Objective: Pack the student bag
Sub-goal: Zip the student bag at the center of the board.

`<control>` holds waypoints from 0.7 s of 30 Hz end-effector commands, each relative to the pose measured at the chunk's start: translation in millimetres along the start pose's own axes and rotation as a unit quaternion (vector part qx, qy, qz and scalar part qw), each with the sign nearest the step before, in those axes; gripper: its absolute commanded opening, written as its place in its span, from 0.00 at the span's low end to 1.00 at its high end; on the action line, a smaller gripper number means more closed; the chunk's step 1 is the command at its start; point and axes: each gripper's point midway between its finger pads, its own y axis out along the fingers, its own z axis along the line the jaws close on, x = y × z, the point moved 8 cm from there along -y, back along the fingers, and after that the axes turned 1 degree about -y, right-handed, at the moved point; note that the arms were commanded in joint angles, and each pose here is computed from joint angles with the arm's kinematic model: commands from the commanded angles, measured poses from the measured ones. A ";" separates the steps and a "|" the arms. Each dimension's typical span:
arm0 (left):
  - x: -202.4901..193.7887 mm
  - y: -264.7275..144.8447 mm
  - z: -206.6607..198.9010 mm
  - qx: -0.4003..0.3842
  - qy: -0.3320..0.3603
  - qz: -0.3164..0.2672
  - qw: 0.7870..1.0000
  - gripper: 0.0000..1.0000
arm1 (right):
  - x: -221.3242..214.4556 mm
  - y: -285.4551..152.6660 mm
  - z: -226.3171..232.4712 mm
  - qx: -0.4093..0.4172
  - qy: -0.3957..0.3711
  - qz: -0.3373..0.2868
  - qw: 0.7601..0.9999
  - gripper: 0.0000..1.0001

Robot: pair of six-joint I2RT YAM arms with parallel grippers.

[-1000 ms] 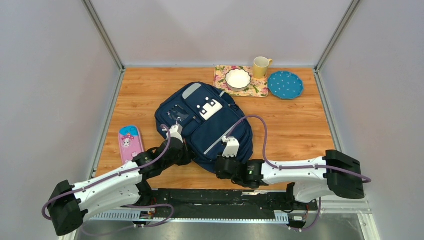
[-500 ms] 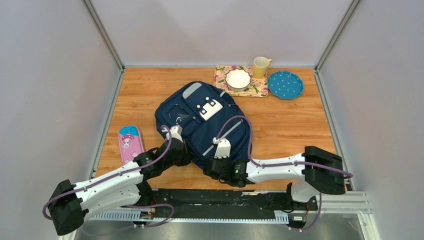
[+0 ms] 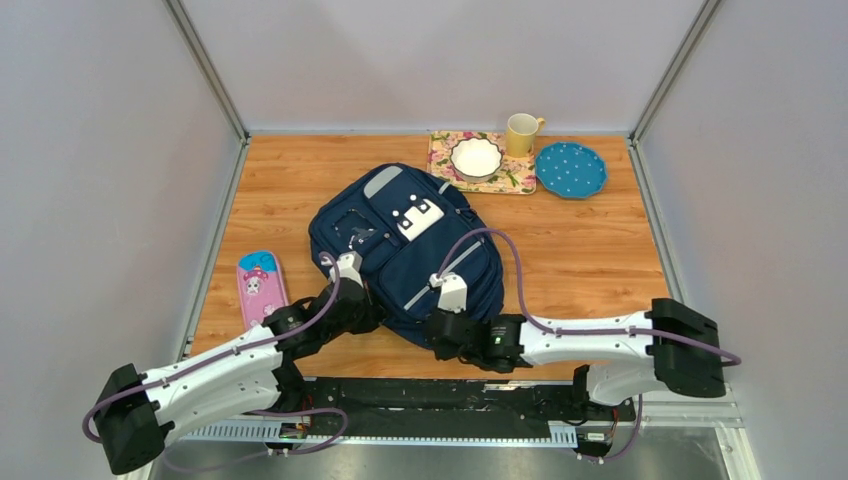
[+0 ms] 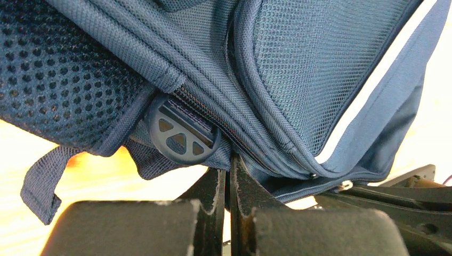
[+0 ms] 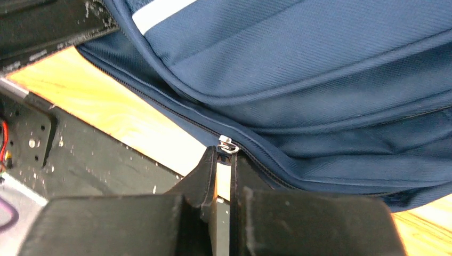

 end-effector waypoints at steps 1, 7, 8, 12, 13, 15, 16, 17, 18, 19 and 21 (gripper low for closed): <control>5.0 -10.6 7.9 0.032 0.035 -0.011 0.999 0.00 | -7.5 -14.7 -25.9 0.033 -0.055 0.057 0.996 0.00; 7.2 -17.7 24.7 0.066 0.041 -0.033 0.996 0.00 | -18.6 -26.6 -55.3 0.023 -0.071 0.087 0.993 0.00; 7.9 -19.5 27.9 0.070 0.040 -0.035 0.996 0.00 | -18.6 -25.5 -55.9 0.039 -0.087 0.088 0.992 0.00; 9.5 -23.0 28.0 0.055 0.054 -0.040 0.996 0.06 | -24.9 -23.7 -52.0 0.091 -0.112 0.117 0.983 0.00; 10.6 -25.0 25.2 0.044 0.060 -0.039 0.996 0.25 | -24.5 -22.9 -50.3 0.093 -0.112 0.118 0.982 0.00; 13.6 -29.8 20.9 0.025 0.059 -0.046 0.997 0.40 | -23.3 -19.2 -44.8 0.102 -0.108 0.117 0.982 0.00; 14.3 -31.6 19.1 0.015 0.060 -0.048 0.997 0.59 | -21.8 -18.6 -40.7 0.111 -0.105 0.116 0.981 0.00; 16.6 -35.5 17.7 0.005 0.057 -0.056 0.997 0.69 | -19.2 -16.7 -35.3 0.122 -0.098 0.108 0.982 0.00; 17.4 -38.0 17.2 0.002 0.058 -0.058 0.997 0.75 | -19.9 -14.1 -32.3 0.125 -0.091 0.110 0.982 0.00; 18.0 -42.4 19.2 0.008 0.059 -0.058 0.997 0.75 | -19.1 -13.3 -28.3 0.134 -0.086 0.111 0.981 0.00; 20.4 -50.6 20.0 0.010 0.057 -0.061 0.996 0.76 | -17.9 -9.1 -22.2 0.142 -0.075 0.108 0.981 0.00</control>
